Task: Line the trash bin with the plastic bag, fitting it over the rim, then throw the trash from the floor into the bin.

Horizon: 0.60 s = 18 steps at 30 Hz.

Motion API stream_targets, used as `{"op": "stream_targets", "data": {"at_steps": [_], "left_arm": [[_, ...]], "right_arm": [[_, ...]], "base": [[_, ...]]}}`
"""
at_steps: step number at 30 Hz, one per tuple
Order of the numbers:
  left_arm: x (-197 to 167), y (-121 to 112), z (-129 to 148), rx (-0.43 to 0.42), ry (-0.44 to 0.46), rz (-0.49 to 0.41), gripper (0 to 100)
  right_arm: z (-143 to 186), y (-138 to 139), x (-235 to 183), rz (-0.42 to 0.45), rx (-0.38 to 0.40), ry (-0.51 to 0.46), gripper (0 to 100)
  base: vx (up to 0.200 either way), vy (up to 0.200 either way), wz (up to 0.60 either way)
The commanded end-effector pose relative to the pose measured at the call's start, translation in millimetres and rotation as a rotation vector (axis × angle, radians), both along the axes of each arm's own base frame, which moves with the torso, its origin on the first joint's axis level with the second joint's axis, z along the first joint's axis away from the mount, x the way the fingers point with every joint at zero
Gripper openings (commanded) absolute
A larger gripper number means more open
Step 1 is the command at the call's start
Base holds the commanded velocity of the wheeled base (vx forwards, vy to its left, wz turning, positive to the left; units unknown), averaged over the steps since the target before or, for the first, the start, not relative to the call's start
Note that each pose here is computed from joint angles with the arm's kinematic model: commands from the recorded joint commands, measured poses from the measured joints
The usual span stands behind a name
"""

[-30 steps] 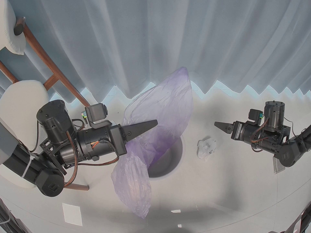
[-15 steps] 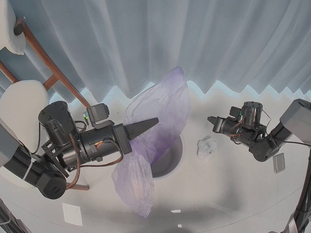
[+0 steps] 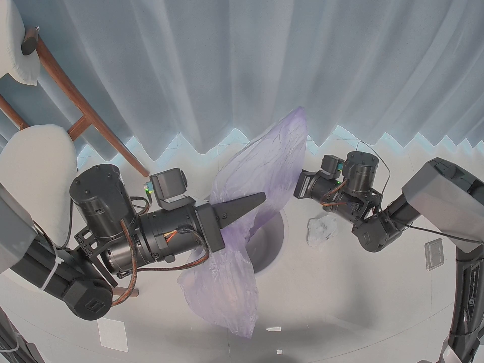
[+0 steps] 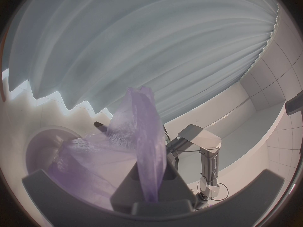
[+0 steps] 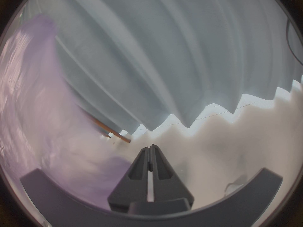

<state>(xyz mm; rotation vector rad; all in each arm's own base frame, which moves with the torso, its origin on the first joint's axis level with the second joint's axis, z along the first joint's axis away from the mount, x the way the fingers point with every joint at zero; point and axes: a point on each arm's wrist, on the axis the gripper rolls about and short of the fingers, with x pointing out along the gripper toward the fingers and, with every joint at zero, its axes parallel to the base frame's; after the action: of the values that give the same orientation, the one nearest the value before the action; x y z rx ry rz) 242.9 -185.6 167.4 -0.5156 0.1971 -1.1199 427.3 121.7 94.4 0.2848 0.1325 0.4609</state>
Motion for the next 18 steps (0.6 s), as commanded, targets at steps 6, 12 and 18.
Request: {"op": "stream_targets", "data": {"at_steps": [6, 12, 18], "left_arm": [[12.4, 0.3, -3.1, 0.001, 0.002, 0.023, 0], [29.8, -3.5, 0.4, -0.015, -0.02, 0.042, 0], [46.3, -14.4, 4.3, -0.019, -0.026, 0.032, 0]], "right_arm": [[-6.7, 37.0, -48.2, 0.177, -0.026, -0.018, 0], [-22.9, 53.2, -79.0, 0.259, -0.036, 0.013, 0], [-33.2, 62.5, -88.0, 0.283, -0.037, 0.016, 0]], "base": [[0.0, 0.0, 0.0], [0.0, 0.0, 0.0], [0.0, 0.0, 0.0]]}}
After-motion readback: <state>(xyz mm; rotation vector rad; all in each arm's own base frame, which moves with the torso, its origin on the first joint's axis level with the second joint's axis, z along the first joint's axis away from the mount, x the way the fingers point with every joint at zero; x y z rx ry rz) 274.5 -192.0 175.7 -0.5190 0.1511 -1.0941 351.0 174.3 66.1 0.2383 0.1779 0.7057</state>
